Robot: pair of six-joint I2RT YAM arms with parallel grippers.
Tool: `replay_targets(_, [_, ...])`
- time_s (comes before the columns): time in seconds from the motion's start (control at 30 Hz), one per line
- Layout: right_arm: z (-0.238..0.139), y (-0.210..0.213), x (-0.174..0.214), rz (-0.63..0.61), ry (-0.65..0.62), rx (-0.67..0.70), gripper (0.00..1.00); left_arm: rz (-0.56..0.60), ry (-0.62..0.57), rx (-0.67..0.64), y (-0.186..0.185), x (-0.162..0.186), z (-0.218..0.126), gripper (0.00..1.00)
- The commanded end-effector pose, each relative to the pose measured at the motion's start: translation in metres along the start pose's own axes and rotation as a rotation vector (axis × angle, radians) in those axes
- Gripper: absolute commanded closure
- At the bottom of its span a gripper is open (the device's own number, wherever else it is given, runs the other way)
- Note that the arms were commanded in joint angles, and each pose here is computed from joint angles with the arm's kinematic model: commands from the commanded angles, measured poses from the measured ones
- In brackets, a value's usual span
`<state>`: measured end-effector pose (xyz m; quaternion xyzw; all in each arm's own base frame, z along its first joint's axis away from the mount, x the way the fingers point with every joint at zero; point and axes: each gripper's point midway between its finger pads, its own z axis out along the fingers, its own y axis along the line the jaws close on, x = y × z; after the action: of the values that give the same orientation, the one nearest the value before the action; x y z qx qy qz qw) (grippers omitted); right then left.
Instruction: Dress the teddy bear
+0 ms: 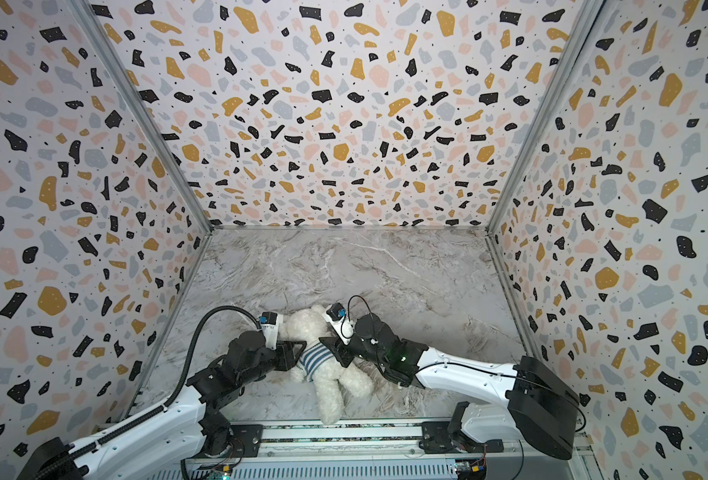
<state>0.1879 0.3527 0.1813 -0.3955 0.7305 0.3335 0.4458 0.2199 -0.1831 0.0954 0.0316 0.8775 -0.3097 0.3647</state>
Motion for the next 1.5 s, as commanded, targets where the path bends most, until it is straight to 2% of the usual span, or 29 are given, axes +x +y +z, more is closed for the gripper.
replay_targets(0.0, [-0.006, 0.014, 0.005, -0.071, 0.022, -0.075, 0.61, 0.015, -0.032, 0.065, -0.022, -0.022, -0.002, 0.43])
replay_targets(0.17, [0.004, 0.013, 0.023, -0.105, 0.083, -0.083, 0.61, 0.003, -0.047, 0.078, -0.032, -0.036, 0.001, 0.23])
replay_targets(0.23, [0.01, 0.009, 0.03, -0.111, 0.107, -0.064, 0.62, -0.016, -0.052, 0.06, -0.029, -0.039, 0.005, 0.2])
replay_targets(0.5, [0.022, 0.01, 0.047, -0.126, 0.161, -0.075, 0.63, -0.086, -0.06, -0.023, -0.012, -0.04, 0.025, 0.24])
replay_targets(0.77, [0.023, 0.017, 0.062, -0.125, 0.193, -0.104, 0.68, -0.096, -0.081, -0.059, -0.003, -0.044, 0.03, 0.4])
replay_targets(1.0, [0.018, 0.027, 0.074, -0.144, 0.228, -0.124, 0.63, -0.098, -0.078, -0.067, 0.0, -0.044, 0.033, 0.39])
replay_targets(1.07, [0.018, 0.024, 0.077, -0.149, 0.236, -0.112, 0.64, -0.099, -0.074, -0.065, 0.001, -0.043, 0.034, 0.31])
replay_targets(1.13, [0.02, 0.022, 0.077, -0.156, 0.239, -0.094, 0.67, -0.105, -0.067, -0.068, 0.003, -0.042, 0.035, 0.25])
replay_targets(1.2, [0.021, 0.019, 0.076, -0.161, 0.239, -0.081, 0.73, -0.108, -0.065, -0.072, 0.004, -0.041, 0.036, 0.24])
replay_targets(1.47, [0.018, 0.028, 0.076, -0.21, 0.239, -0.088, 0.98, -0.135, -0.098, -0.056, 0.007, -0.049, 0.042, 0.38])
